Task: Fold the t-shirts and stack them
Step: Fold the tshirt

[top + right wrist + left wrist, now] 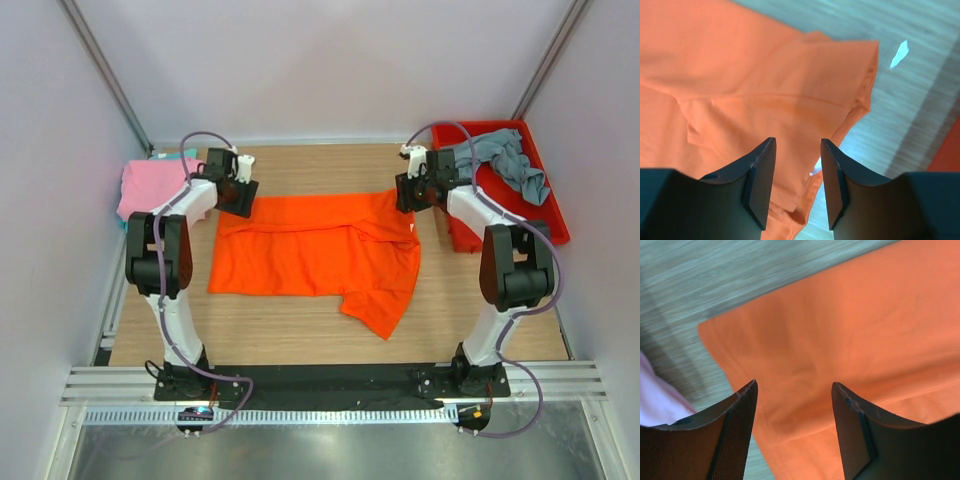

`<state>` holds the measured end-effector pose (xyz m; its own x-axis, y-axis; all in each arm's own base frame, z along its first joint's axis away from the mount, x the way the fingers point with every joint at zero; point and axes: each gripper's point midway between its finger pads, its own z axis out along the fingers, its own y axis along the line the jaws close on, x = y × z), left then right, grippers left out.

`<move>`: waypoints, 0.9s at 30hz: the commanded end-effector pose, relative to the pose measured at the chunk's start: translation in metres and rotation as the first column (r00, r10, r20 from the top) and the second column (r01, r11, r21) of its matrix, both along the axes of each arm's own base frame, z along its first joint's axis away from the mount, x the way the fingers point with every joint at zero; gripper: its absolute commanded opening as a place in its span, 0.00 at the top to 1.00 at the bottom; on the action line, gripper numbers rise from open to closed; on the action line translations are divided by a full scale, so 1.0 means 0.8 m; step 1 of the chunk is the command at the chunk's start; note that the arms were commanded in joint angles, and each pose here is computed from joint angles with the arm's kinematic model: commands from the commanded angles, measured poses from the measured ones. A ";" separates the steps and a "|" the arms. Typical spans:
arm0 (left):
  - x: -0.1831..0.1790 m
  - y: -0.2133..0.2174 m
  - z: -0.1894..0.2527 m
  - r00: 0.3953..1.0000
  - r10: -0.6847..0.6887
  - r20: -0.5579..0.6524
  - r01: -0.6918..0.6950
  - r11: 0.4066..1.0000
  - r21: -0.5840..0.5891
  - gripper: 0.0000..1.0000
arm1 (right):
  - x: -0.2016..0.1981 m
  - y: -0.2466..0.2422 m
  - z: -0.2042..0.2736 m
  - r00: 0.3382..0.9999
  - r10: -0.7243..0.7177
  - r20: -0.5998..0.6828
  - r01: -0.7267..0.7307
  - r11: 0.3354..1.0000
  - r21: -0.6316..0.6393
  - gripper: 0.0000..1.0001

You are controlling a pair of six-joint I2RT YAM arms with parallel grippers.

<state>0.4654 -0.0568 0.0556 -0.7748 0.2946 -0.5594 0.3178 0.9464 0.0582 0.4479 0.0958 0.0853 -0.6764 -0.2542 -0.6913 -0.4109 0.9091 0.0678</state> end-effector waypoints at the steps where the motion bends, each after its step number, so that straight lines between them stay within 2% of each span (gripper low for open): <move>1: -0.010 -0.020 0.002 0.998 -0.028 -0.063 0.022 0.995 -0.094 0.39 | 0.032 0.009 0.020 0.997 -0.018 0.071 0.015 0.999 0.042 0.53; 10: -0.047 -0.017 -0.021 0.988 -0.052 -0.145 0.039 0.995 -0.088 0.41 | 0.034 0.016 -0.027 0.999 -0.032 -0.039 0.035 0.997 0.074 0.54; 20: -0.096 0.016 -0.034 0.976 -0.068 -0.206 0.076 0.996 0.035 0.42 | 0.010 0.003 -0.045 0.994 -0.035 -0.106 0.035 0.999 0.004 0.54; 24: -0.097 0.024 -0.025 0.980 -0.060 -0.190 0.071 0.996 0.053 0.43 | 0.008 0.004 -0.054 0.992 -0.035 -0.124 0.036 0.999 0.004 0.55; 27: -0.084 0.018 0.000 0.990 -0.053 -0.131 0.057 0.998 0.031 0.43 | 0.006 0.005 -0.043 0.993 -0.031 -0.113 0.033 0.999 0.017 0.55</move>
